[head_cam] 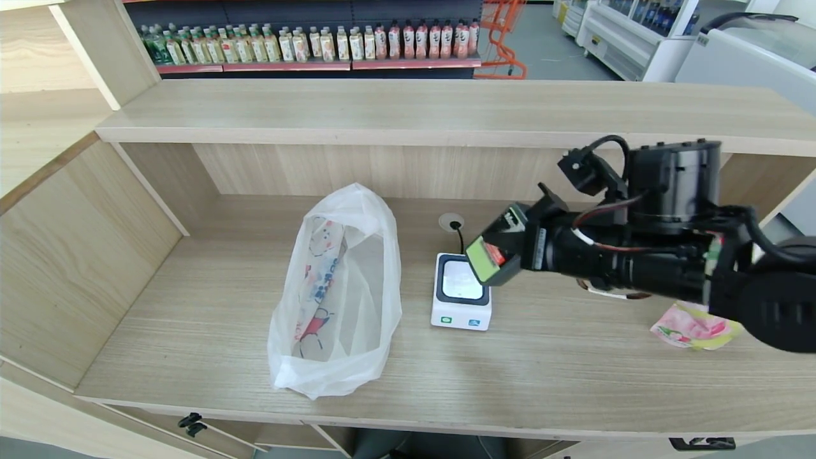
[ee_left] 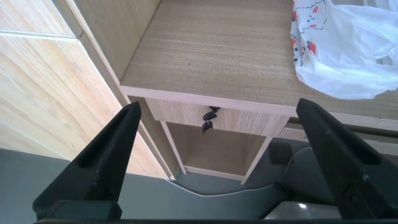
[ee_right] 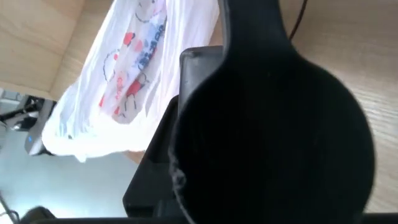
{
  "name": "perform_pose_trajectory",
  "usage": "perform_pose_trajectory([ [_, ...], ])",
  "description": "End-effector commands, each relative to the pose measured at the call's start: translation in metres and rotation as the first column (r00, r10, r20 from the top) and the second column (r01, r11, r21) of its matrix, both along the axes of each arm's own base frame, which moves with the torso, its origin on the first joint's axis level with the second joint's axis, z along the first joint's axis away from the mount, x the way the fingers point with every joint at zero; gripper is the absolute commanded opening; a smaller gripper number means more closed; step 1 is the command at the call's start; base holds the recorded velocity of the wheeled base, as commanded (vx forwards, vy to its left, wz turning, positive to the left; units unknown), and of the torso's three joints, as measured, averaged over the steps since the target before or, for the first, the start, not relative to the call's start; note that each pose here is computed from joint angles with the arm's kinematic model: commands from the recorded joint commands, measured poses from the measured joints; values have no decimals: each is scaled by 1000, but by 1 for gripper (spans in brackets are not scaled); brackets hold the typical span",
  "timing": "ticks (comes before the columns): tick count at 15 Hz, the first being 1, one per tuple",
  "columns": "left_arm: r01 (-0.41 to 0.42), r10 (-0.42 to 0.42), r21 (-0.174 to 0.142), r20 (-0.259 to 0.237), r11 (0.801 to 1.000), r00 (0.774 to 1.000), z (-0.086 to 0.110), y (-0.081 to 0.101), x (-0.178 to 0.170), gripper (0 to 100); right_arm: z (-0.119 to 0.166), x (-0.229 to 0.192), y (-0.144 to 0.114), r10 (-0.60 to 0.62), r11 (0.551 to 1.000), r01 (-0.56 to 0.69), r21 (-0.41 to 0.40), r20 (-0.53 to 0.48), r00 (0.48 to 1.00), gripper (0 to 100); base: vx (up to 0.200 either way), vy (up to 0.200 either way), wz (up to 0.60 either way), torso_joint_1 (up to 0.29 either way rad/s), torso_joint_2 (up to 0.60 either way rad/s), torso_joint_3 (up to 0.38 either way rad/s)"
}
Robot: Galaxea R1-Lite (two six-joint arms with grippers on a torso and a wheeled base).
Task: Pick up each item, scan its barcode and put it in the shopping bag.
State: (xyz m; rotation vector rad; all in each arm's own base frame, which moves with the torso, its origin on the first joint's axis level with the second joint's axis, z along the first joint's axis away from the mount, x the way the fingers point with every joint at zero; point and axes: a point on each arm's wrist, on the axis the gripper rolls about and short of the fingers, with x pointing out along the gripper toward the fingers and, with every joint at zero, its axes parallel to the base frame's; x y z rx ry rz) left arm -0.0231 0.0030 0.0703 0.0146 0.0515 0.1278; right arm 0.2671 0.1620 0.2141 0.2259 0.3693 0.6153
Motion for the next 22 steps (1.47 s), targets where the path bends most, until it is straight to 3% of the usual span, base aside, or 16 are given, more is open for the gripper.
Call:
perform_pose_trajectory([
  [1, 1, -1, 1, 0, 1000, 1000, 0, 0, 0, 100, 4, -53, -33, 20, 998, -15, -58, 73, 997, 0, 0, 0, 0, 0, 0, 0],
  [4, -1, 1, 1, 0, 1000, 1000, 0, 0, 0, 100, 0, -70, -43, 22, 998, -18, -54, 79, 997, 0, 0, 0, 0, 0, 0, 0],
  [10, -1, 1, 4, 0, 1000, 1000, 0, 0, 0, 100, 9, -77, -45, 49, 998, -51, 30, 60, 997, 0, 0, 0, 0, 0, 0, 0],
  [13, 1, -1, 2, 0, 1000, 1000, 0, 0, 0, 100, 8, -75, -42, 91, 994, -93, 52, 37, 995, 0, 0, 200, 0, -6, -1, 9],
  [15, -1, 1, 1, 0, 1000, 1000, 0, 0, 0, 100, 12, -77, -33, 124, 984, -120, 130, -20, 992, 0, 0, 200, 0, 22, 10, 0],
  [19, -1, 1, -1, 0, 1000, 1000, 0, 0, 0, 100, 13, -58, -9, 143, 974, -124, 188, -90, 986, 0, 0, 100, 0, 0, -1, 1],
  [22, -1, 1, -1, 0, 1000, 1000, 0, 0, 0, 100, -3, -43, 1, 131, 981, -106, 163, -150, 980, 0, 0, 0, 0, 0, 0, 0],
])
